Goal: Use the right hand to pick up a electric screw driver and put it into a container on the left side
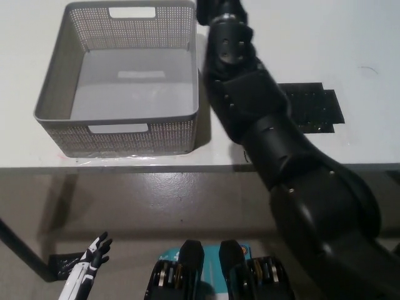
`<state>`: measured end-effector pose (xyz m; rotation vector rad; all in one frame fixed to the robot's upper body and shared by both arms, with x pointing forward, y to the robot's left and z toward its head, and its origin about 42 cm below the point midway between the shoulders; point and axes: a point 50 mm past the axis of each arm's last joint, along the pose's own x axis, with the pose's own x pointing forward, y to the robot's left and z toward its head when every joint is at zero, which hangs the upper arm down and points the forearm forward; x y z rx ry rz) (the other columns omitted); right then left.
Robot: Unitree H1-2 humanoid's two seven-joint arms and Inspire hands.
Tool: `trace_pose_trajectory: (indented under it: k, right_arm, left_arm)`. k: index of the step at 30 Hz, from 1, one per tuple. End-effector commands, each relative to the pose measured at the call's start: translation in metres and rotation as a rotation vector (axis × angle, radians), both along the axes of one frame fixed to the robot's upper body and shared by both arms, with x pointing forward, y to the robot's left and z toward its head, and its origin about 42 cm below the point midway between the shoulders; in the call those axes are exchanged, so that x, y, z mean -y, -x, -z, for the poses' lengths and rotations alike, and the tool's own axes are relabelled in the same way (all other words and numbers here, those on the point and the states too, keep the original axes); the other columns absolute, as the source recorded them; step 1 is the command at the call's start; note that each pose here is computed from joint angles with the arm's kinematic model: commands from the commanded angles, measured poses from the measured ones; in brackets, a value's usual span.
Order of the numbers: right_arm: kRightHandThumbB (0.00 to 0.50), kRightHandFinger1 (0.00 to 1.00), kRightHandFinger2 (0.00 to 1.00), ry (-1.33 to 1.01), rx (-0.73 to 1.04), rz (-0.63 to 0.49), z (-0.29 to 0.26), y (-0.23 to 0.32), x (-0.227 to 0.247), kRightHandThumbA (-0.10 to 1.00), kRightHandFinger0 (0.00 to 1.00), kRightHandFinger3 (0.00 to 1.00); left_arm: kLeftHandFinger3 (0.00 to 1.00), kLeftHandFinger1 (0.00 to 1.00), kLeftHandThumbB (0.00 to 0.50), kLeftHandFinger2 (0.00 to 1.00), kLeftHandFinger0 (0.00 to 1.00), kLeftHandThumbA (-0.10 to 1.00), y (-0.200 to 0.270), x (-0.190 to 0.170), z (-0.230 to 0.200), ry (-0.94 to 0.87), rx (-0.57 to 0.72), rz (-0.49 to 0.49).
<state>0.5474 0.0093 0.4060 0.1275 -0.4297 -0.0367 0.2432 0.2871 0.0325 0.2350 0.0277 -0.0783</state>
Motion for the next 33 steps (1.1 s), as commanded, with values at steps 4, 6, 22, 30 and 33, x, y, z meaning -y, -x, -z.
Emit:
trace_pose_trajectory:
  k: [4,6,22,30,33]
  right_arm:
    - [0.125,0.09,0.56,0.018,0.199,-0.049,-0.077,0.028,-0.048,-0.10,0.00,0.68]
    - [0.125,0.07,0.54,0.027,0.196,-0.060,-0.071,0.032,-0.055,-0.10,0.00,0.67]
    - [0.103,0.06,0.56,0.141,-0.049,-0.056,0.026,0.023,-0.058,-0.10,0.00,0.70]
    - [0.123,0.14,0.66,0.149,-0.166,-0.016,0.070,0.012,-0.029,-0.10,0.00,0.65]
    - [0.125,0.20,0.70,0.146,-0.188,-0.005,0.078,0.010,-0.023,-0.10,0.00,0.63]
  left_arm:
    - [1.00,1.00,0.237,1.00,1.00,1.00,-0.005,-0.002,-0.010,-0.015,0.044,0.031]
    - [1.00,1.00,0.241,1.00,1.00,1.00,-0.005,-0.001,-0.011,-0.013,0.039,0.036]
    - [1.00,1.00,0.239,1.00,1.00,1.00,-0.018,-0.001,-0.025,-0.036,0.060,0.075]
    - [1.00,1.00,0.247,1.00,1.00,1.00,-0.027,0.002,-0.032,-0.044,0.053,0.093]
    - [1.00,1.00,0.244,1.00,1.00,1.00,-0.029,0.001,-0.033,-0.045,0.054,0.103]
